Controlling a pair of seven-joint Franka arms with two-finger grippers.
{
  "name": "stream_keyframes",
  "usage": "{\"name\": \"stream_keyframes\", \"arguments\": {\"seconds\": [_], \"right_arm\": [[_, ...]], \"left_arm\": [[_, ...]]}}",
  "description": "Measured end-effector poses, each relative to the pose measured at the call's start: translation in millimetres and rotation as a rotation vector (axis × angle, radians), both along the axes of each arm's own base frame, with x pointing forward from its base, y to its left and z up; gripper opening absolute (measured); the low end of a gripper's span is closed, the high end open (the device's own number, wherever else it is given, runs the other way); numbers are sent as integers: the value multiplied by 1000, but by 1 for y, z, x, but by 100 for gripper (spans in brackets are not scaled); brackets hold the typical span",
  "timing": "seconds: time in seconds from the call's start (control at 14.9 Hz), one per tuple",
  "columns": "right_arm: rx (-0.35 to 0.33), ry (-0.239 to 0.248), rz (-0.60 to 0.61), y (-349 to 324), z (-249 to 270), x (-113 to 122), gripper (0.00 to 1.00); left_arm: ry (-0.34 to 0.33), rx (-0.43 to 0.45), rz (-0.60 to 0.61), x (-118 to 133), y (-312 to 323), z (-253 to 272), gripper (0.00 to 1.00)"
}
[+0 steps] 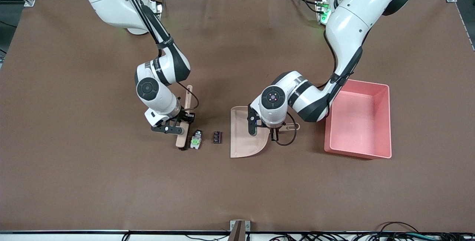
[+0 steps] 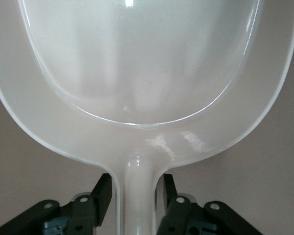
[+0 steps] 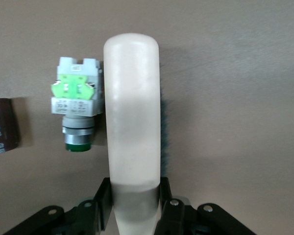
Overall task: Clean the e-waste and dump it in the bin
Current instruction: 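Place the dustpan beside the parts while the right gripper brings the brush, then sweep the switch and capacitor into the dustpan with the right gripper's brush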
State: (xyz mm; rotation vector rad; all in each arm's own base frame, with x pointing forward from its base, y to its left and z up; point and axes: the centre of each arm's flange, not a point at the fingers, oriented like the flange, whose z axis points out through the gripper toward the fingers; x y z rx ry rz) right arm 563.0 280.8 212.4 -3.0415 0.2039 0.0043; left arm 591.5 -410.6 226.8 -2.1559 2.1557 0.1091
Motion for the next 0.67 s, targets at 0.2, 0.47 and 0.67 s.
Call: {"name": "stream_keyframes", "arguments": {"seconds": [0.2,0.47,0.67], "right_arm": [[1,-3,-5,8,-2,2,42],[6,-8,-28,27,-4,4,42],[12,-14,-37,44,-3,4,42]], "left_arm": [[0,0,1,0,0,0,46],[0,-1,4,1,0,-1,45],[0,-2,5,2,0,-1,45]]}}
